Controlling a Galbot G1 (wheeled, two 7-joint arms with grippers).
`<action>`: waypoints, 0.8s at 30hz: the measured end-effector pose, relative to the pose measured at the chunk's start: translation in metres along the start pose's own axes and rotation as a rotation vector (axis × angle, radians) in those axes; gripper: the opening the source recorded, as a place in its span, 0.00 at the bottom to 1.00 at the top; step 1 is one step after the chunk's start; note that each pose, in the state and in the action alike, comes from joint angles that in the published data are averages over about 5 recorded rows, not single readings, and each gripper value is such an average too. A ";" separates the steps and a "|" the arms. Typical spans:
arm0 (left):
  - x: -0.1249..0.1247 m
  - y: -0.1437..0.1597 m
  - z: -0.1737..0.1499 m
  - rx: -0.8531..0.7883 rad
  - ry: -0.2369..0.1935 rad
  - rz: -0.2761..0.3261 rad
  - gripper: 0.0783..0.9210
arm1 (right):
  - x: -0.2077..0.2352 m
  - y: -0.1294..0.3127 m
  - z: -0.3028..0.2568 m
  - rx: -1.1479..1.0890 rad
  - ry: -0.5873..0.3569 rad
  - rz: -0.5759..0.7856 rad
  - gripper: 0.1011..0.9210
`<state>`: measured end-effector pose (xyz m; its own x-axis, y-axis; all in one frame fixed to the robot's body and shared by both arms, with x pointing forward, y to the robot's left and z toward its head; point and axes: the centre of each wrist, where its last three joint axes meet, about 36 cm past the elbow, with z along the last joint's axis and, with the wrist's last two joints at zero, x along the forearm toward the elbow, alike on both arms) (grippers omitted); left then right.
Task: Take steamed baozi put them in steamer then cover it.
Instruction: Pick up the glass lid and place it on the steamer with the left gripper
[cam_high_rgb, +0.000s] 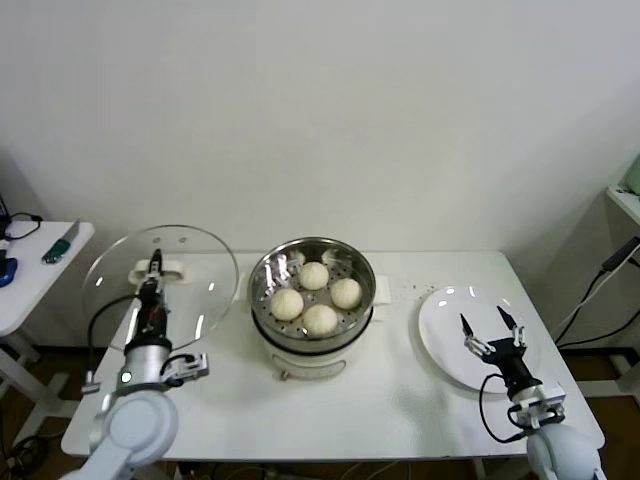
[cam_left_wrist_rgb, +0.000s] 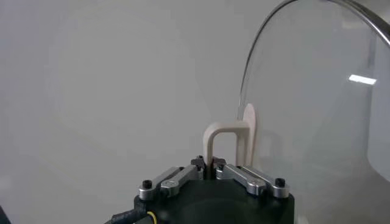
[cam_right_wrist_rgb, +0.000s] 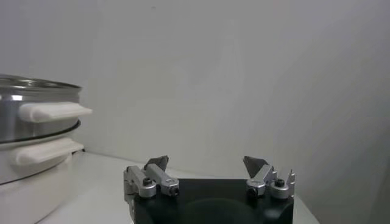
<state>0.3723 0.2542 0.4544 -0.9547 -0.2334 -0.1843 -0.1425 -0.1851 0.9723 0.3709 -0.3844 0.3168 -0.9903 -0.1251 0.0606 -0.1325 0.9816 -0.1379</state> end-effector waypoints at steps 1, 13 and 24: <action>0.000 0.004 -0.004 0.003 -0.007 0.002 0.08 | -0.003 0.000 0.000 0.003 0.000 0.000 0.88; -0.010 0.033 -0.071 0.041 -0.085 0.058 0.08 | -0.018 -0.003 0.004 0.022 0.009 0.006 0.88; -0.011 0.036 -0.149 0.089 -0.139 0.116 0.08 | -0.013 -0.009 0.008 0.032 0.014 0.025 0.88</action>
<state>0.4168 0.1084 0.4703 -0.9921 -0.1130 -0.0543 -0.0455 -0.0784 0.9959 0.3847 -0.3925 0.3096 -0.9926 -0.0986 0.0708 -0.1095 0.9792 -0.1706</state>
